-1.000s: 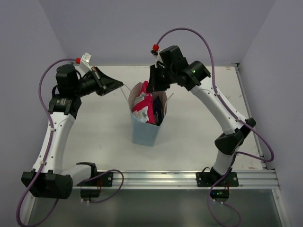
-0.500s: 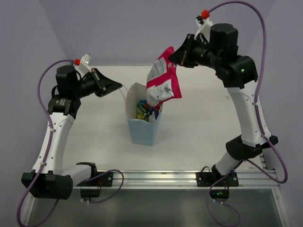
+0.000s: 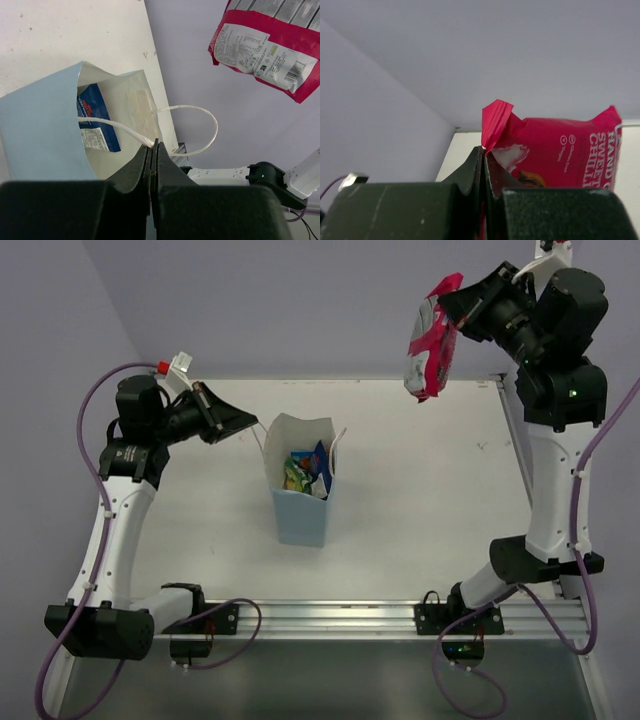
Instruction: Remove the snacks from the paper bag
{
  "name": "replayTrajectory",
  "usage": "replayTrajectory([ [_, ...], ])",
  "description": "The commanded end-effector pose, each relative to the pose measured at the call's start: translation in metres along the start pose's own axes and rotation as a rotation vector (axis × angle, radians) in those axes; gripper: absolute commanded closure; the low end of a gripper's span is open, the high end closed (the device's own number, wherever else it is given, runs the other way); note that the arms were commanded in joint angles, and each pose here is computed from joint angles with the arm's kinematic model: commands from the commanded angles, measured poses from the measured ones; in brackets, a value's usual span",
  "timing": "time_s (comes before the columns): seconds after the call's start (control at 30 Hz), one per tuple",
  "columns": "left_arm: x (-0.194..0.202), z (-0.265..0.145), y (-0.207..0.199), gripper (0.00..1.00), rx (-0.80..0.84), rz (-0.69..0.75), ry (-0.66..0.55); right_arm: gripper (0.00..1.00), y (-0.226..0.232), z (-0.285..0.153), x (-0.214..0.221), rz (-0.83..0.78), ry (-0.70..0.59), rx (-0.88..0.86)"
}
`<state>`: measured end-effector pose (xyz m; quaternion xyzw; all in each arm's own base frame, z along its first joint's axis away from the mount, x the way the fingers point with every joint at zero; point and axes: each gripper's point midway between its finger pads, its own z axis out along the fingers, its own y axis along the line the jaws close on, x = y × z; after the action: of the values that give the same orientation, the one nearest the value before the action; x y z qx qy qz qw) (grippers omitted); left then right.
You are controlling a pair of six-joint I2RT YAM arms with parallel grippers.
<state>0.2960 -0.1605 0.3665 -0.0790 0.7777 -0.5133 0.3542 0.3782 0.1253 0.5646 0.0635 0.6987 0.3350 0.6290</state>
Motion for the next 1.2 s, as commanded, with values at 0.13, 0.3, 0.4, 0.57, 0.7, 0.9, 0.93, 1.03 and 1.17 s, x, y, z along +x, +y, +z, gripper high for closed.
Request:
replayTrajectory([
  [0.13, -0.016, -0.01, -0.037, 1.0, 0.083, 0.087, -0.012, 1.0, -0.144, 0.005, 0.024, 0.01, -0.036, 0.485],
  [0.3, -0.014, -0.009, -0.036, 1.0, 0.086, 0.079, 0.006, 1.0, -0.245, -0.008, 0.075, 0.003, 0.054, 0.852],
  [0.4, -0.012, -0.008, -0.033, 1.0, 0.085, 0.07, 0.018, 1.0, -0.294, -0.021, 0.099, -0.057, 0.114, 1.065],
  [0.57, -0.013, -0.007, -0.032, 1.0, 0.08, 0.063, 0.025, 1.0, -0.344, -0.026, 0.127, -0.181, 0.241, 1.26],
  [0.7, -0.014, -0.006, -0.033, 1.0, 0.084, 0.054, 0.021, 1.0, -0.367, 0.004, 0.143, -0.221, 0.351, 1.252],
  [0.9, -0.016, -0.005, -0.035, 1.0, 0.091, 0.037, 0.012, 0.94, -0.377, 0.064, 0.193, -0.165, 0.494, 1.128],
  [0.93, -0.017, -0.005, -0.035, 1.0, 0.09, 0.029, 0.011, 0.9, -0.376, 0.069, 0.198, -0.165, 0.508, 1.116],
  [1.03, -0.02, -0.005, -0.039, 1.0, 0.101, 0.017, -0.001, 0.64, -0.369, 0.08, 0.213, -0.142, 0.535, 1.068],
  [1.17, -0.022, -0.005, -0.047, 1.0, 0.131, 0.021, -0.007, 0.41, -0.34, 0.082, 0.207, -0.162, 0.524, 1.015],
])
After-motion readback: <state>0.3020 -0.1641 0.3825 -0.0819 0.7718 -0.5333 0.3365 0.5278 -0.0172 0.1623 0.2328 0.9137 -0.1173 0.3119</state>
